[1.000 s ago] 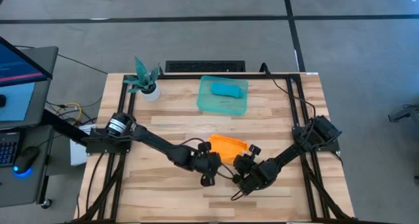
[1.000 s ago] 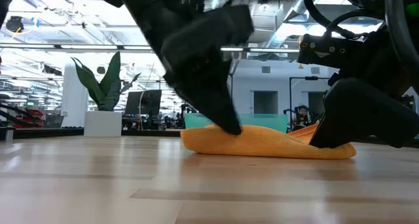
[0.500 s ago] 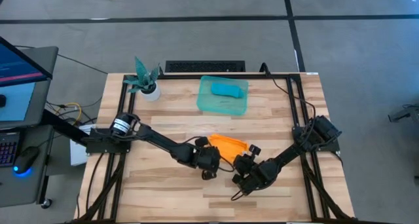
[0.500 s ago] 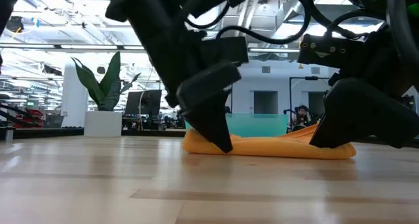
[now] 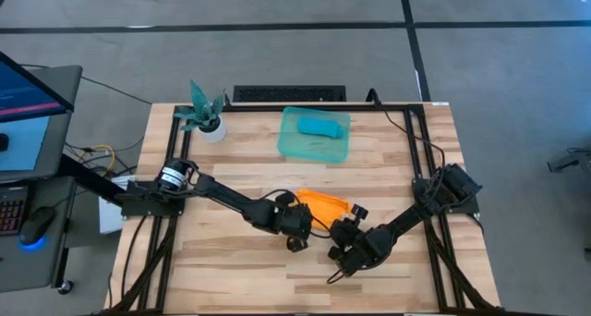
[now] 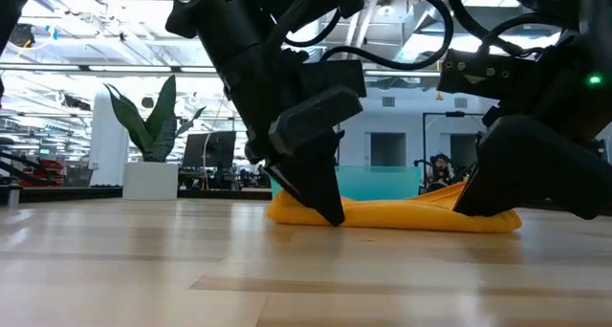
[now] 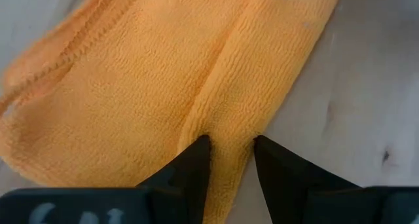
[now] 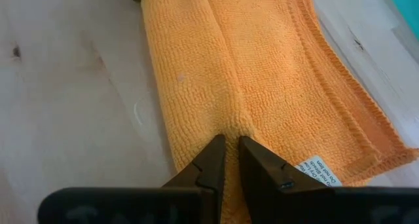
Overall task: Roll microfiber towels into tight, uniform cylinder then place into a basket
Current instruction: Roll the yellow microfiber towel
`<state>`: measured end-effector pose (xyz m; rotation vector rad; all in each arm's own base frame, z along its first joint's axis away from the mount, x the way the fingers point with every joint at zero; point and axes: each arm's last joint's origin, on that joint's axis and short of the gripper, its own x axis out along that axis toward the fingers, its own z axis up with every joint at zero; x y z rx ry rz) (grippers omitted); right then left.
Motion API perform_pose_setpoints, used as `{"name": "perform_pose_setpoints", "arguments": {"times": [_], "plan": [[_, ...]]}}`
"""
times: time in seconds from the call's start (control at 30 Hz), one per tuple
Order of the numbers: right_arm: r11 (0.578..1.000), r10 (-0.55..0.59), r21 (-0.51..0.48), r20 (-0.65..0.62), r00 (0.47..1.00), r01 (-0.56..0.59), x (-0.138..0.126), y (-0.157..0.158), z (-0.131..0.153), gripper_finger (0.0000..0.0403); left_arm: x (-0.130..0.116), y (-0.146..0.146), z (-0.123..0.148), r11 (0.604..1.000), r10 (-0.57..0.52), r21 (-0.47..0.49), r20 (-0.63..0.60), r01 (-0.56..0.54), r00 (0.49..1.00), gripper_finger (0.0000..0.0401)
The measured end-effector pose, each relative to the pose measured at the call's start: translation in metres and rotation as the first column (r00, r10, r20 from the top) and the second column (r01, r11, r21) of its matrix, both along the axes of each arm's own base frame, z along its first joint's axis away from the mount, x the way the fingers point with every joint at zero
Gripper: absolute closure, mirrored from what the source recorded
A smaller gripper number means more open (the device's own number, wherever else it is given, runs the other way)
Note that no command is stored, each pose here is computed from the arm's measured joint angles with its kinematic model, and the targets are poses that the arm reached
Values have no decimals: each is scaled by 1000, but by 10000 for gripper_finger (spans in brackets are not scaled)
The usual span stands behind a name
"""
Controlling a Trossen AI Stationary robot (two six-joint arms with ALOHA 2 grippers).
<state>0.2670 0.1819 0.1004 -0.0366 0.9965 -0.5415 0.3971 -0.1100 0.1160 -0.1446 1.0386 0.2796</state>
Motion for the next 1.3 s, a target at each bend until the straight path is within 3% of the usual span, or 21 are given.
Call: {"name": "perform_pose_setpoints", "arguments": {"times": [0.23,0.57,0.73,0.97,1.1,1.3], "plan": [[1000,29,-9,-13,999,-29,-7,7,0,332,-1,-5,0,977,56,-204,-43,-63,998,287],[1000,-8,16,15,1000,8,-8,9,0,321,0,-14,1,926,78,-366,-47,-90,996,287],[1000,11,3,1,1000,-11,-8,9,1,296,-1,-17,1,923,78,-375,-45,-90,996,287],[998,58,-24,-108,993,-61,-15,14,25,284,-1,-18,1,921,74,-381,-46,-86,996,287],[994,98,-47,-95,991,-103,-32,24,39,284,-1,-19,1,919,66,-387,-51,-81,997,287],[955,240,-177,0,971,-237,-64,52,47,284,-1,-19,1,920,61,-385,-50,-76,997,287]]}}
